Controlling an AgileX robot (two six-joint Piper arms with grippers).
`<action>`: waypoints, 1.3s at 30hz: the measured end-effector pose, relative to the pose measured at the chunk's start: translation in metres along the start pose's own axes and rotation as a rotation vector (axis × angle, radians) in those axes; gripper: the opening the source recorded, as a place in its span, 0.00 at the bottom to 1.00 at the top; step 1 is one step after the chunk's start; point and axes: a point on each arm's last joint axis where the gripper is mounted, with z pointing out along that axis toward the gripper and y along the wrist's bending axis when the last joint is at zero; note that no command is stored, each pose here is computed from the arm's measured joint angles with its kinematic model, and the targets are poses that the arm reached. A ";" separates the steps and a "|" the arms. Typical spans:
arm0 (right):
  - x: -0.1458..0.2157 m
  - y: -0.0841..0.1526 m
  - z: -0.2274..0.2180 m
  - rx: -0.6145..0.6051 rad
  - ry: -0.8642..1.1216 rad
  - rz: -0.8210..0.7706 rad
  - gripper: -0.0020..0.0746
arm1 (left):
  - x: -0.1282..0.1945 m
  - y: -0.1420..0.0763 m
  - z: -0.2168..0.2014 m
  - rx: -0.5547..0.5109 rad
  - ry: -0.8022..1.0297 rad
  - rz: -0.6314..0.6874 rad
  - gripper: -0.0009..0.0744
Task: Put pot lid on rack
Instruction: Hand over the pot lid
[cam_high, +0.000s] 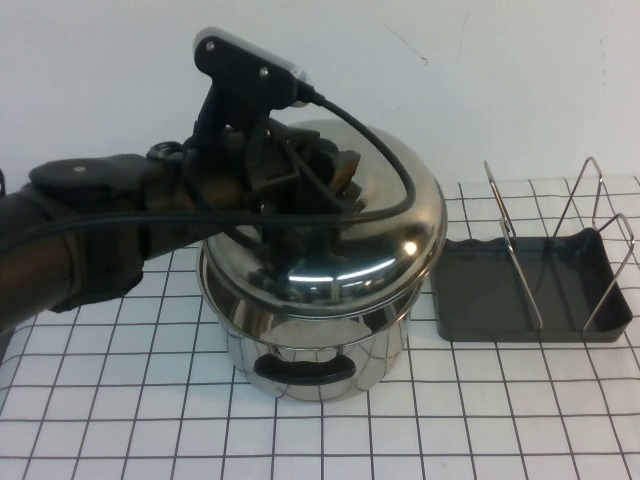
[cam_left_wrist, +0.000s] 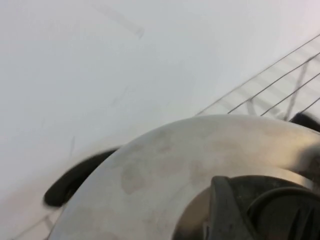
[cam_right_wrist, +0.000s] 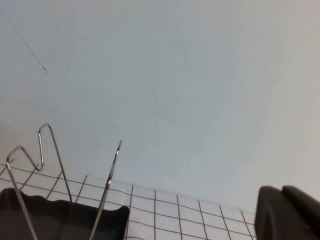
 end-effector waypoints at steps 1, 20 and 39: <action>0.000 0.000 0.000 0.000 0.000 0.009 0.02 | -0.005 -0.003 -0.005 0.026 -0.020 0.003 0.44; -0.041 0.010 -0.014 -0.346 0.062 1.147 0.02 | -0.063 -0.054 -0.056 0.569 -0.181 -0.157 0.44; -0.066 0.037 -0.002 -0.780 0.163 1.329 0.80 | -0.055 -0.110 -0.054 0.730 -0.110 -0.158 0.44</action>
